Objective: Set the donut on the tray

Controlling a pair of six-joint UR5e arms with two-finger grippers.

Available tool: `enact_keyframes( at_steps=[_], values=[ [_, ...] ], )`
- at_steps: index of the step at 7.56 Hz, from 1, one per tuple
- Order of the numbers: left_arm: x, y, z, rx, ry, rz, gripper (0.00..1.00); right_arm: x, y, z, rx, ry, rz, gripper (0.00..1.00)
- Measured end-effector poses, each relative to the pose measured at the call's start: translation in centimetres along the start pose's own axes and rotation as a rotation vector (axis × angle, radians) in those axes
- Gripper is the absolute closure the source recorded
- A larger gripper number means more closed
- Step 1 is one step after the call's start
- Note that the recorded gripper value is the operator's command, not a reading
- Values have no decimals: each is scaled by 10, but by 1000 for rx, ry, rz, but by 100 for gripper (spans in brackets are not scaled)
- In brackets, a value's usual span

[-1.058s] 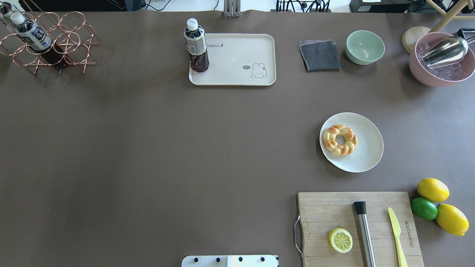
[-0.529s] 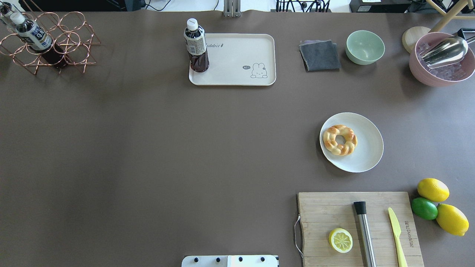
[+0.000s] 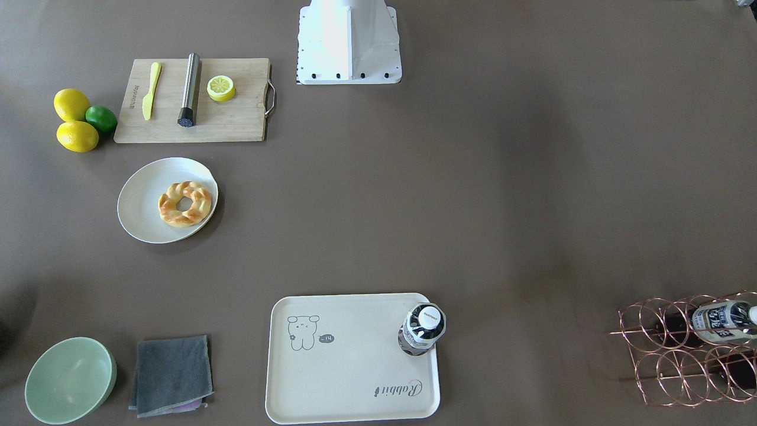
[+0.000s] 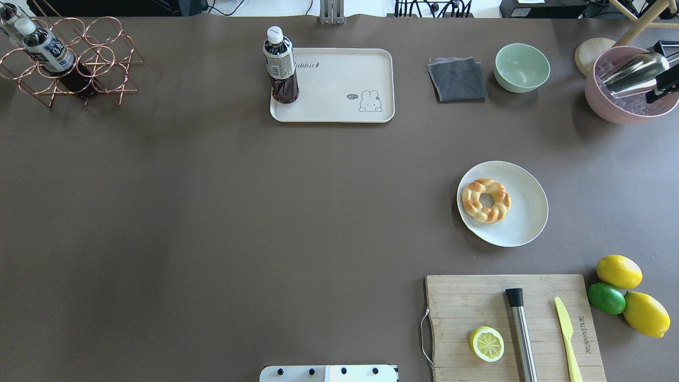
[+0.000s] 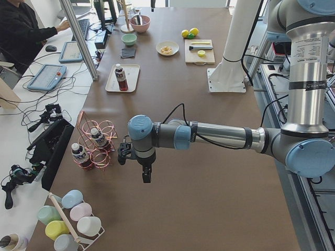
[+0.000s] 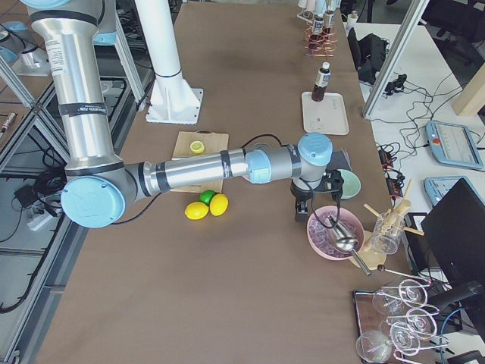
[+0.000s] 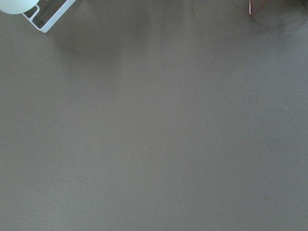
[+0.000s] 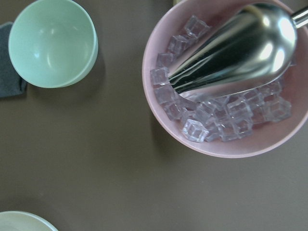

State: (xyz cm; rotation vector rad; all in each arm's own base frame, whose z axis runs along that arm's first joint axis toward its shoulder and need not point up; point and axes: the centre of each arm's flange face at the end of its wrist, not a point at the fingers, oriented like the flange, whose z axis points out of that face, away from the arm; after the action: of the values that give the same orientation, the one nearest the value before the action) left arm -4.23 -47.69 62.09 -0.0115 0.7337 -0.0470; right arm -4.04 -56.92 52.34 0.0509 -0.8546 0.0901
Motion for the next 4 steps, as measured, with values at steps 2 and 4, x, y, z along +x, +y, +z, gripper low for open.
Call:
enact_keyframes(
  at_steps=[2, 4],
  values=[
    [0, 0, 0, -1, -1, -1, 2, -55, 8, 28, 61, -66, 58, 0],
    [-1, 1, 0, -1, -1, 0, 2, -100, 24, 64, 72, -77, 79, 0]
  ],
)
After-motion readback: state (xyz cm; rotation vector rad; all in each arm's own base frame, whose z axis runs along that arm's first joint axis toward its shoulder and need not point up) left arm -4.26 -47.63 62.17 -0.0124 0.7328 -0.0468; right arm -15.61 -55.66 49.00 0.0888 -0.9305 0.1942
